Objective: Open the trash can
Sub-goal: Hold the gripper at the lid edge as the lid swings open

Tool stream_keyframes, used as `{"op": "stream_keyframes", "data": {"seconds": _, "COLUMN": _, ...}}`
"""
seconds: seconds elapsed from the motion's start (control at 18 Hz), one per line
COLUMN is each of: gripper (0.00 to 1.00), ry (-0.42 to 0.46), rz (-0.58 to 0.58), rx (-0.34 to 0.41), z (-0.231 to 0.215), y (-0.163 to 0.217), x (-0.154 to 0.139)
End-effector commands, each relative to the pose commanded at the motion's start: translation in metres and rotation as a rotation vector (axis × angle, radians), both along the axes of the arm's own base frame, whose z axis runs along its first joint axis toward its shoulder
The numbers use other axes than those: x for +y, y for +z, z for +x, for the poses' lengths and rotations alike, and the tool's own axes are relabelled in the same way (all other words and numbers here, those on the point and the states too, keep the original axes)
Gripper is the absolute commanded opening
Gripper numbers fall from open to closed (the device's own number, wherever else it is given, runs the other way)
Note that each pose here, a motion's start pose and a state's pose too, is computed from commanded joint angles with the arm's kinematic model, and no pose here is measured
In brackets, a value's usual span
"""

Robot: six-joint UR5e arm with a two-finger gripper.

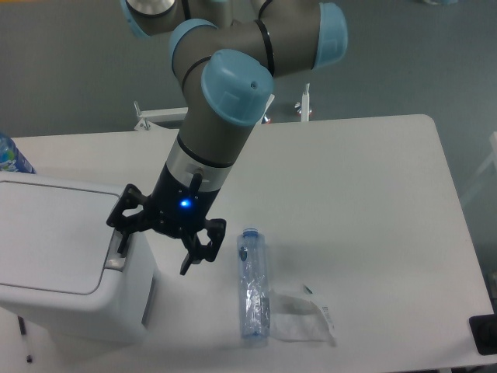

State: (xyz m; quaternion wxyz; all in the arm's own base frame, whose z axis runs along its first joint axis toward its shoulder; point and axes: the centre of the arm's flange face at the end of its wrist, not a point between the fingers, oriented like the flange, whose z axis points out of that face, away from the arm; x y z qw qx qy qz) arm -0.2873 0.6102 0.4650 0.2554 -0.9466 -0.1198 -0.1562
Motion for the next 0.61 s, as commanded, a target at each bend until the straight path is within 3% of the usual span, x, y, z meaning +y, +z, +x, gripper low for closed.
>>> {"op": "stream_keyframes", "data": {"seconds": 0.61, "gripper": 1.00, "ry": 0.000, "rz": -0.002, "rx": -0.002, "z": -0.0006, "y": -0.0020, "x": 0.0007}}
